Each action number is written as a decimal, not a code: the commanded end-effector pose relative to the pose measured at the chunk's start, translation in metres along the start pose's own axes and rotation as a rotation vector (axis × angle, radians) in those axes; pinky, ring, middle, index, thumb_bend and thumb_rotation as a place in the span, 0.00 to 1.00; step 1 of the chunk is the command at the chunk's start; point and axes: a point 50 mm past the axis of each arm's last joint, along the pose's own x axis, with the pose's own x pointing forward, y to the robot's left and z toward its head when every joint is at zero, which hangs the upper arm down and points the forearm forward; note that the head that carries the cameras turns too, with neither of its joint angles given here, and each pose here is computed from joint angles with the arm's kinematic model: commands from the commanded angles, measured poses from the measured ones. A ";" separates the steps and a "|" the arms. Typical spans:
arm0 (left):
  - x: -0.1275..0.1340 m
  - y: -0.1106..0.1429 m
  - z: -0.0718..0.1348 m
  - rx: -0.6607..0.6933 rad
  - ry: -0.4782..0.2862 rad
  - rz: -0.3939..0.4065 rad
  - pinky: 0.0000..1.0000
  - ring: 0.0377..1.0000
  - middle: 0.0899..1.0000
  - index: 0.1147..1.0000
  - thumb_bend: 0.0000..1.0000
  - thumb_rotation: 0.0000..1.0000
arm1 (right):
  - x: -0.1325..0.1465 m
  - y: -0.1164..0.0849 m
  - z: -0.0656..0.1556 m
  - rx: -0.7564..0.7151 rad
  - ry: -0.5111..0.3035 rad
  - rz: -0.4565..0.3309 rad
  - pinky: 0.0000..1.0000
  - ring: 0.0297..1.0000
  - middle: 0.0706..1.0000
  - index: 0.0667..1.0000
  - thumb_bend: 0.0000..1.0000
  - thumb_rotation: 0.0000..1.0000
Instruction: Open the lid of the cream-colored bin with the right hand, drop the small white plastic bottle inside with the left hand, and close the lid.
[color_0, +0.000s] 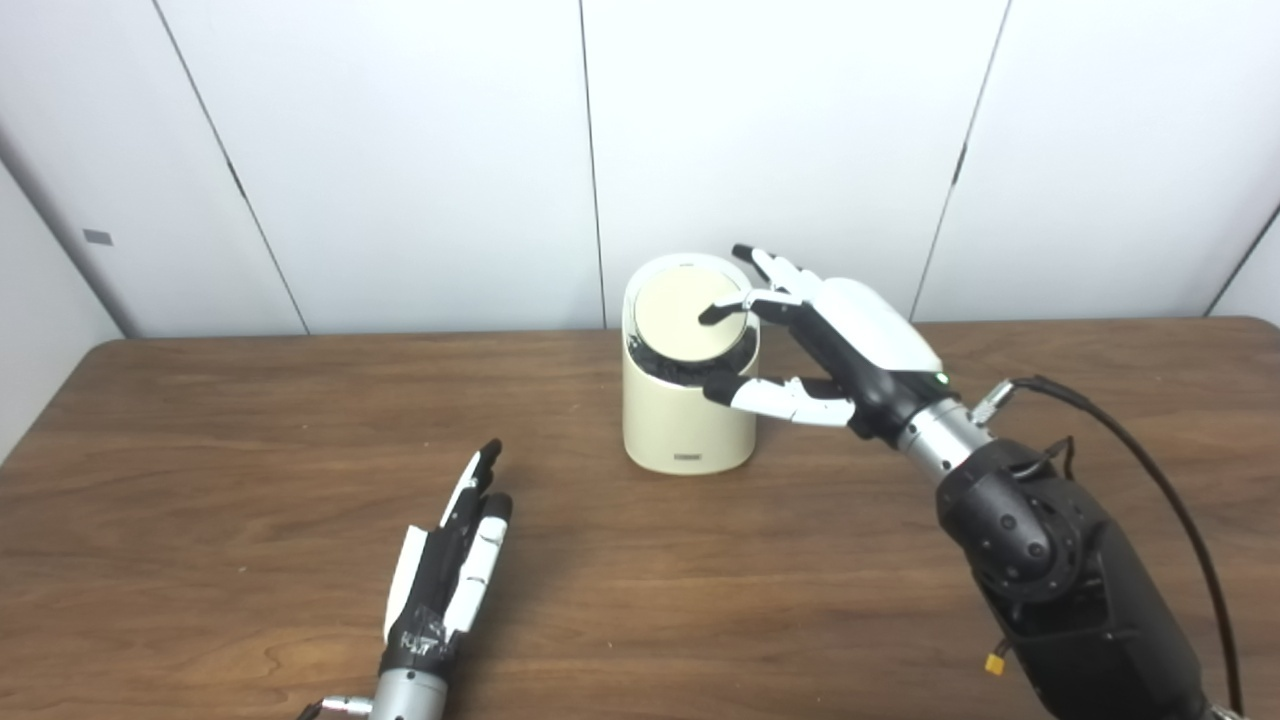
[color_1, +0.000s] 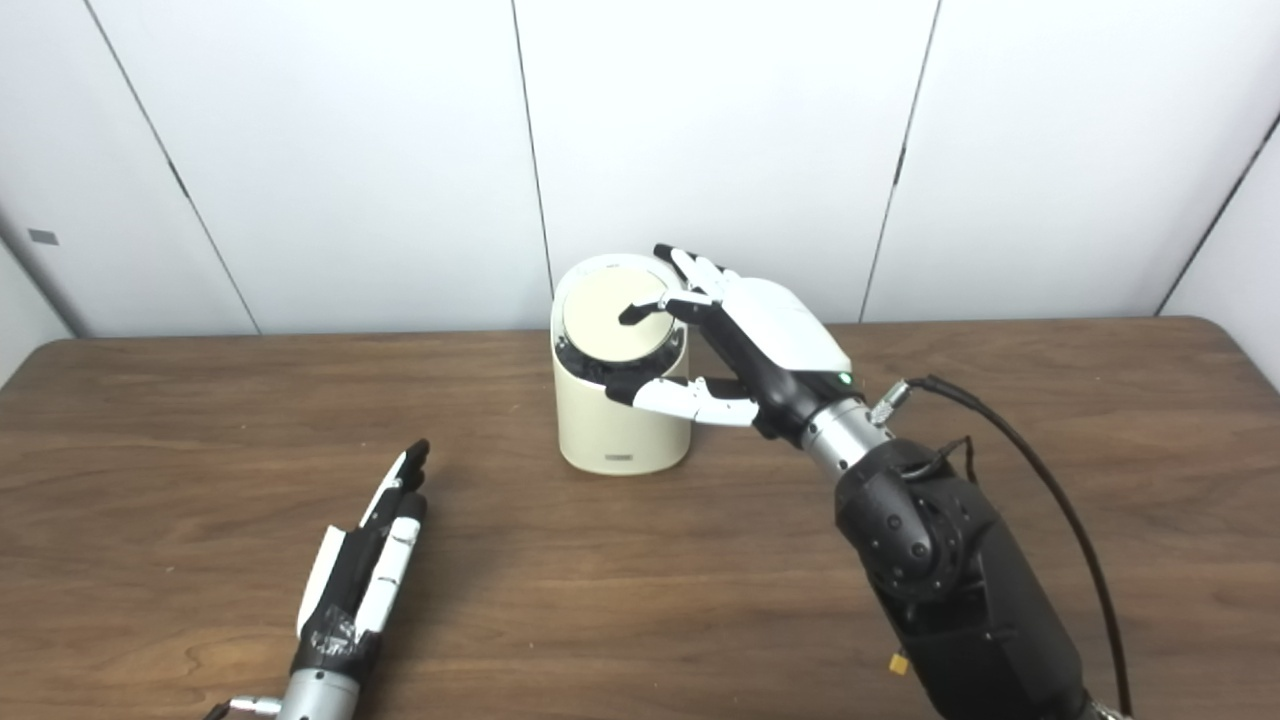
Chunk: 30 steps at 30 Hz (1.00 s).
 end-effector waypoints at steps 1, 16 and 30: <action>-0.006 -0.005 -0.012 0.009 0.046 -0.004 1.00 1.00 1.00 0.98 0.61 0.96 | 0.002 -0.019 0.013 -0.005 -0.047 -0.069 1.00 1.00 1.00 0.72 0.70 1.00; -0.008 0.000 -0.013 -0.014 0.050 -0.001 1.00 1.00 1.00 0.99 0.59 0.95 | -0.050 -0.008 -0.015 0.068 0.096 -0.109 1.00 1.00 1.00 0.85 0.61 1.00; -0.008 0.008 -0.013 -0.035 0.042 -0.006 1.00 1.00 1.00 1.00 0.60 0.91 | -0.123 0.038 -0.068 0.800 0.279 -0.244 0.99 1.00 1.00 0.98 0.73 1.00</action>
